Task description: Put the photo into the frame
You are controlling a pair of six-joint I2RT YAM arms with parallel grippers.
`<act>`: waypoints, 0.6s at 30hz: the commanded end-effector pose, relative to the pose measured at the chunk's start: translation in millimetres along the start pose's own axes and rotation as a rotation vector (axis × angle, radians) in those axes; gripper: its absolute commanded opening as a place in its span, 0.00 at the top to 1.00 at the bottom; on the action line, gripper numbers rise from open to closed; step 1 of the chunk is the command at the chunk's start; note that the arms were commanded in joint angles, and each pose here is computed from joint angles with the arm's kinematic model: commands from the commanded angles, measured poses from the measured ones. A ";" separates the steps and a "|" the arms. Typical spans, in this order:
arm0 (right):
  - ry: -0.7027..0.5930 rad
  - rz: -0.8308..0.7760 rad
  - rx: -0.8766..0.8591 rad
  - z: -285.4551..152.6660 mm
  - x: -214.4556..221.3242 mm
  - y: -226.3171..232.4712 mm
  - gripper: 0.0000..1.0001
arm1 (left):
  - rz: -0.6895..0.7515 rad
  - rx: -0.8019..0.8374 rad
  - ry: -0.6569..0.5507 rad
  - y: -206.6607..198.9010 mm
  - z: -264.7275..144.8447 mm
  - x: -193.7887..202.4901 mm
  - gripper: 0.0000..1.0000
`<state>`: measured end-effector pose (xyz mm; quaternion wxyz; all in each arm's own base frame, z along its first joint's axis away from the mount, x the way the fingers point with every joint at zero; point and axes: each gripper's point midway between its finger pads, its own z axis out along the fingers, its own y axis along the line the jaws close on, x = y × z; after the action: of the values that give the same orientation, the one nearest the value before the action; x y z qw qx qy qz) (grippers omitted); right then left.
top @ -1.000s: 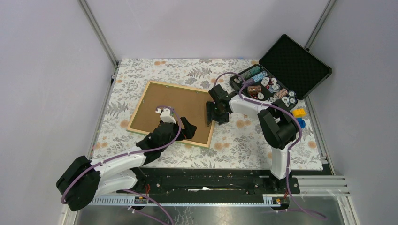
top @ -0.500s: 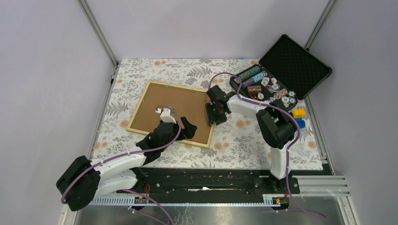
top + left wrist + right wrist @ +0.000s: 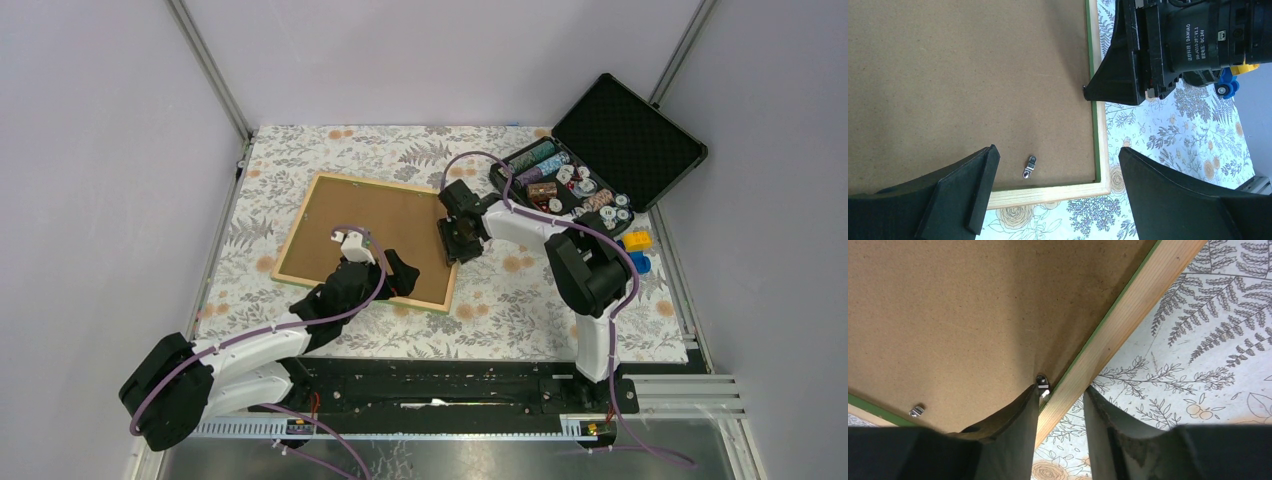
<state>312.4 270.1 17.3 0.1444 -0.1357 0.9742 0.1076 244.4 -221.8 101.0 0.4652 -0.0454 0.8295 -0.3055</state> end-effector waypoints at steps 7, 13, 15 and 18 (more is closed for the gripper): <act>-0.048 -0.023 -0.015 -26.1 -12.0 3.3 0.22 | 0.006 0.046 -0.025 -9.7 -0.2 -8.1 0.01; -0.033 0.056 -0.067 -22.1 15.4 14.2 0.22 | 0.005 0.016 0.002 -6.9 4.5 -5.6 0.01; -0.029 0.051 -0.074 -18.8 24.6 15.9 0.24 | 0.005 0.000 0.011 -5.0 6.2 -4.7 0.01; 0.005 -0.003 -0.083 -14.7 36.2 13.9 0.36 | 0.003 -0.012 0.023 -4.3 8.2 -3.6 0.01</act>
<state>280.9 261.5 16.5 0.1321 -0.1233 0.9756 0.1243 241.8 -220.0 85.8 0.4461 -0.0400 0.8456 -0.2903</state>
